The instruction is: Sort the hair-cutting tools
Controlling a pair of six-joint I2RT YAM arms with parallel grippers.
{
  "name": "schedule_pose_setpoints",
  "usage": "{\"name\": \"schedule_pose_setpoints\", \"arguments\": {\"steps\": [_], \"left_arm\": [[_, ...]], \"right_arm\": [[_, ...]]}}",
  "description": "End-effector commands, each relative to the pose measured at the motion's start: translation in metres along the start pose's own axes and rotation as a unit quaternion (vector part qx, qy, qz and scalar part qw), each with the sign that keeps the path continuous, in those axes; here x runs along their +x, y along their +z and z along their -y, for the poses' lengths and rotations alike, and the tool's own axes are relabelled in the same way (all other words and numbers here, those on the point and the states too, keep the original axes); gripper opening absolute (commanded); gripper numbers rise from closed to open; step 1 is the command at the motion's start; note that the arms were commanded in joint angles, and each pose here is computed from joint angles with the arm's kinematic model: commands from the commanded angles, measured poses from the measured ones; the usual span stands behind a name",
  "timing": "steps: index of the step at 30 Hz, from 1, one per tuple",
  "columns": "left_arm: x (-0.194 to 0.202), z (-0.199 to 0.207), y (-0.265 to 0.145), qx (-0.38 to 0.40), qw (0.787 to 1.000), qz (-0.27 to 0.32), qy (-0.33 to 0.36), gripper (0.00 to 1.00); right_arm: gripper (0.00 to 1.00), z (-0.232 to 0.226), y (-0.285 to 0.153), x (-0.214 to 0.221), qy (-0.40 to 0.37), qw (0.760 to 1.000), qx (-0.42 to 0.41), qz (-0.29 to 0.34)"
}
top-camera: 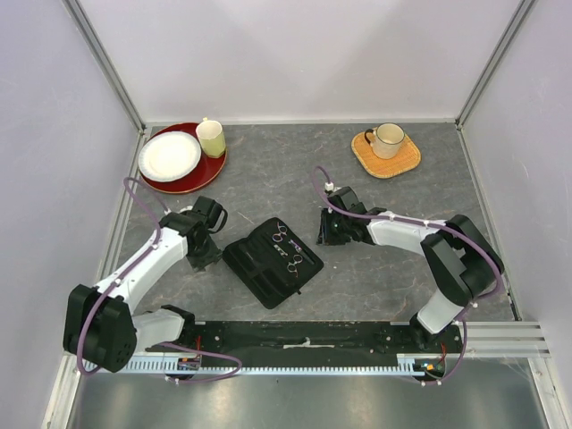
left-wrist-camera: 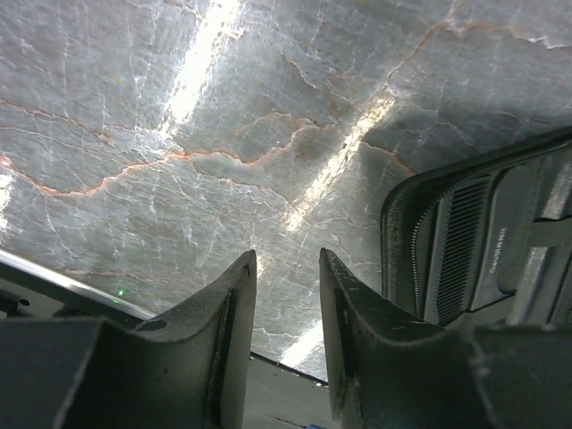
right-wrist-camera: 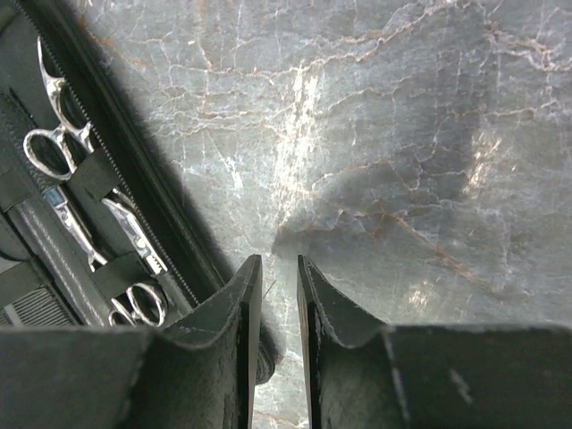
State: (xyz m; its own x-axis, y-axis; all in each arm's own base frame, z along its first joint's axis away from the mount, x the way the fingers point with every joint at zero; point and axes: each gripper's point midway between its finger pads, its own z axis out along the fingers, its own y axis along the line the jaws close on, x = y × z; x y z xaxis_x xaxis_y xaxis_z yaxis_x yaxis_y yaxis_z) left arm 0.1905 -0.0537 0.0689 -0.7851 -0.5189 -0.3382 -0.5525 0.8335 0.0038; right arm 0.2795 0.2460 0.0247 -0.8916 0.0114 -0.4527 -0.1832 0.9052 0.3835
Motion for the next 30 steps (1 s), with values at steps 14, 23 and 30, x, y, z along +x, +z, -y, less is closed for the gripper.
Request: {"name": "schedule_pose_setpoints", "arguments": {"steps": [14, 23, 30], "left_arm": [[0.035, 0.085, 0.019, 0.224, 0.969, -0.086, 0.064, 0.20], [-0.023, 0.162, -0.049, 0.422, 0.896, 0.049, 0.130, 0.34], [-0.020, 0.198, -0.037, 0.460, 0.871, 0.016, 0.168, 0.55]], "right_arm": [[0.32, -0.002, 0.037, -0.017, -0.012, 0.999, 0.026, -0.031], [0.32, -0.009, 0.045, 0.000, -0.014, 0.997, -0.005, -0.071], [0.32, -0.019, 0.049, -0.017, -0.019, 0.998, -0.013, -0.058]]}}
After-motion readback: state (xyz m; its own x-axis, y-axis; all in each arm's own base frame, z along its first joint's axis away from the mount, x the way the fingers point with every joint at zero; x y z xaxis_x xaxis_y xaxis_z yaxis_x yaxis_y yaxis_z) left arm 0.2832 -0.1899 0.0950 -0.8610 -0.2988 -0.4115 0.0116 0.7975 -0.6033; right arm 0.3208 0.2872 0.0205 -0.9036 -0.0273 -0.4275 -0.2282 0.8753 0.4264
